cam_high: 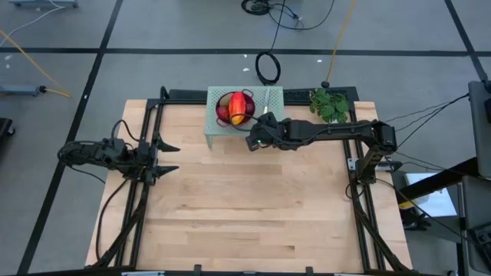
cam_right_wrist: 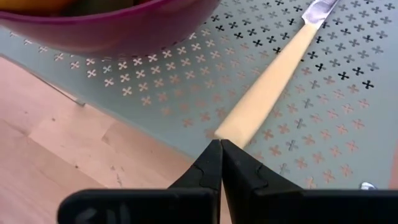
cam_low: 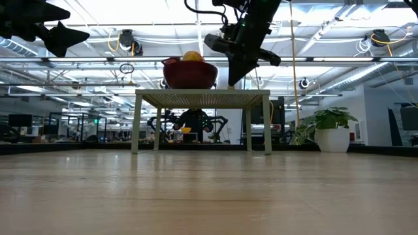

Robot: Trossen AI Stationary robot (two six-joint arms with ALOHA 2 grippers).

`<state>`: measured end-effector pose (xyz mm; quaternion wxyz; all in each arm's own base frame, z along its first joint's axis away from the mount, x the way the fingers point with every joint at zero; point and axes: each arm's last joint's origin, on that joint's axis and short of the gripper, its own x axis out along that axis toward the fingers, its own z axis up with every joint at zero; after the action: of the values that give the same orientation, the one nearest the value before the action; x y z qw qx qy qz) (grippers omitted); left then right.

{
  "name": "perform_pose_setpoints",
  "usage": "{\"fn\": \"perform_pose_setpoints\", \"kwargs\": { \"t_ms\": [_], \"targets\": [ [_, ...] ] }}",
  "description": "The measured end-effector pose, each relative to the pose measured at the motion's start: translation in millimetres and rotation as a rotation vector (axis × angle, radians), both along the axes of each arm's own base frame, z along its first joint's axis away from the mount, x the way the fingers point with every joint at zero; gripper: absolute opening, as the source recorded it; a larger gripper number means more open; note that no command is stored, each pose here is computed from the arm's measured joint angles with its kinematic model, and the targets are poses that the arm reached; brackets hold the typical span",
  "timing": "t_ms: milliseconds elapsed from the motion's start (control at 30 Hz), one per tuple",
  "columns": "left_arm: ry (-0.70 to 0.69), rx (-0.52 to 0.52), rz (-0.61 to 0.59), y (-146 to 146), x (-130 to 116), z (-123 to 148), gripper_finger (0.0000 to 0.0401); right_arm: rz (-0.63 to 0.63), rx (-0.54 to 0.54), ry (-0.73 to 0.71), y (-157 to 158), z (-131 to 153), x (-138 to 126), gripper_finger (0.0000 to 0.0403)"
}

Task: Pick & Place Fruit
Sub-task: Return to Home Position

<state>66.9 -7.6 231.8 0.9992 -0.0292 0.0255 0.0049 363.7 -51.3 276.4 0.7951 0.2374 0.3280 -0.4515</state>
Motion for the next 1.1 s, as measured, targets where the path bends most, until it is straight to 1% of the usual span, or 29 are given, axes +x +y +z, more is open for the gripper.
{"fn": "perform_pose_setpoints", "kwargs": {
  "t_ms": [667, 767, 933, 1100],
  "targets": [
    [0.0, -0.014, -0.001, 0.0, 0.0, 0.0, 0.031, -0.01, -0.002, 0.011, -2.5, 0.0, -1.7, 0.0],
    [0.0, -0.014, -0.002, -0.1, 0.0, 0.0, 0.031, -0.013, -0.006, 0.005, -2.1, 5.8, -6.1, 0.0],
    [0.0, -0.011, -0.001, -0.1, 0.0, 0.0, 0.031, -0.055, -0.034, 0.012, -2.2, 13.7, -15.5, 0.0],
    [0.001, -0.011, -0.001, -0.1, 0.0, -0.1, 0.031, -0.057, -0.042, -0.001, -1.0, 21.4, -21.1, 0.0]
  ]
}}
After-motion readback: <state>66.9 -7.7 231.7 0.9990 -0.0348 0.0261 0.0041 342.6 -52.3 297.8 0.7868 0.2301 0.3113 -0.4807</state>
